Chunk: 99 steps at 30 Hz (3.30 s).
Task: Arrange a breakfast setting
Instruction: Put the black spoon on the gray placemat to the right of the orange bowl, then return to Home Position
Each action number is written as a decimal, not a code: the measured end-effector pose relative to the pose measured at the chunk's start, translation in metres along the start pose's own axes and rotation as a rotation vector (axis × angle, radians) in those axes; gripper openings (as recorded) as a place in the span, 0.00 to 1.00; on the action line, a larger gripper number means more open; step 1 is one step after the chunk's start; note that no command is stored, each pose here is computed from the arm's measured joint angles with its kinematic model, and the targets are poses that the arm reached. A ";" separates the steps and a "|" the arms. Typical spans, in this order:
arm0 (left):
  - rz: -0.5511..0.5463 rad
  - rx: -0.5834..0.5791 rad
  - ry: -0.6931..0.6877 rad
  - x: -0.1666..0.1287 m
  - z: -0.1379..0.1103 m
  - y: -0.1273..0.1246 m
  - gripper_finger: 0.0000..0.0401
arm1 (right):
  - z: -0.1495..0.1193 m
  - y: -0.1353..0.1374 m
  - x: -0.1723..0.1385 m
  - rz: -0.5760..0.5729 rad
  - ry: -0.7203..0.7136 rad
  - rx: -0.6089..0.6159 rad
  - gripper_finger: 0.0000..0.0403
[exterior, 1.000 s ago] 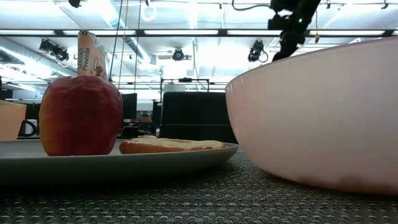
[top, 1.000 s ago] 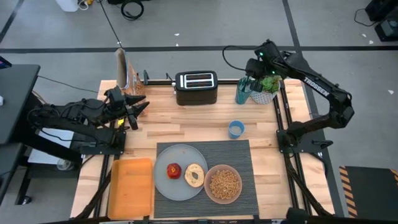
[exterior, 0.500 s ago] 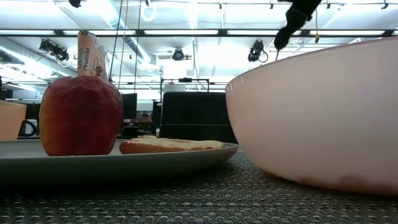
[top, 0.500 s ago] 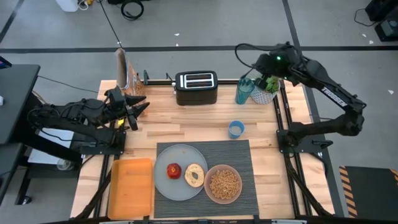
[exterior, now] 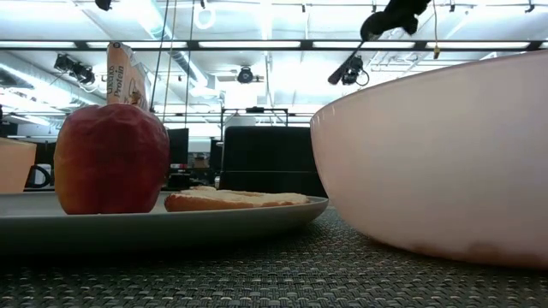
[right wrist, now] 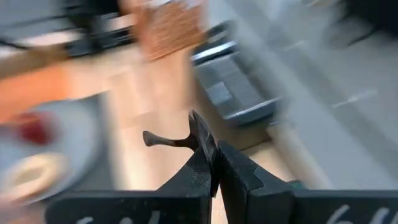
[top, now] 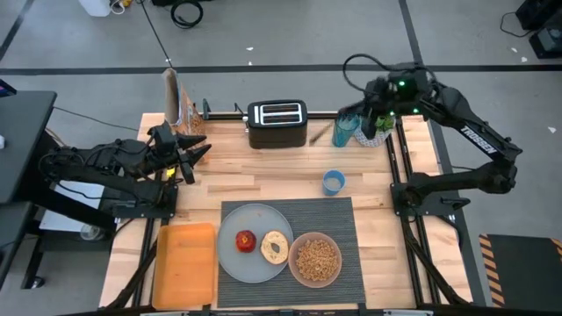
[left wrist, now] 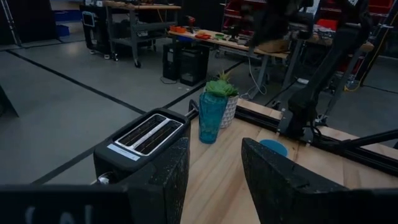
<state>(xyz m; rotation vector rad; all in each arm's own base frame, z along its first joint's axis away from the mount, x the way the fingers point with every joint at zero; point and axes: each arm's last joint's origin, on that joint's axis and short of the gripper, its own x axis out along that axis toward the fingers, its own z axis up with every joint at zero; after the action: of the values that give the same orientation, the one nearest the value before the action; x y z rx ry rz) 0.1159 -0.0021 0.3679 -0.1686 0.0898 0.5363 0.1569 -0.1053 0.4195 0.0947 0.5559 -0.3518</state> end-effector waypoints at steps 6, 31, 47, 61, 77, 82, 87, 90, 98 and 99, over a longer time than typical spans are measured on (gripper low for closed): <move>0.000 0.043 0.000 0.000 0.000 0.000 0.39 | -0.016 0.011 0.015 0.376 0.218 0.241 0.06; 0.001 0.052 -0.035 0.000 0.004 0.000 0.39 | -0.176 0.106 0.093 0.715 0.853 0.424 0.05; -0.005 0.064 -0.071 -0.001 0.008 -0.001 0.39 | -0.235 0.139 0.126 0.719 0.709 0.470 0.05; -0.004 0.073 -0.068 -0.001 0.008 -0.001 0.39 | -0.241 0.144 0.140 0.726 0.758 0.525 0.25; -0.102 -0.153 -0.145 -0.032 0.003 0.025 0.38 | -0.212 0.106 0.095 0.673 0.420 0.724 0.17; -0.113 -0.247 -0.172 -0.036 -0.025 0.036 0.33 | -0.226 0.078 0.092 0.639 0.193 0.810 0.10; -0.110 -0.325 -0.223 -0.031 -0.052 0.039 0.29 | -0.229 0.062 0.087 0.638 -0.061 0.829 0.03; -0.104 -0.373 -0.241 -0.027 -0.070 0.041 0.27 | -0.229 0.053 0.084 0.586 -0.135 0.822 0.02; -0.068 -0.476 -0.284 -0.028 -0.108 0.053 0.21 | -0.226 0.034 0.077 0.437 -0.304 0.753 0.06; -0.057 -0.485 -0.286 -0.028 -0.111 0.054 0.20 | -0.226 0.032 0.075 0.421 -0.320 0.749 0.05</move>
<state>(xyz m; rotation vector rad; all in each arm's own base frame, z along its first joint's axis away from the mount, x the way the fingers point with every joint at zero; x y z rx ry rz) 0.0602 0.0091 0.2550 -0.5630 -0.3259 0.5131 0.1149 -0.0572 0.1878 0.8503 0.0551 -0.1410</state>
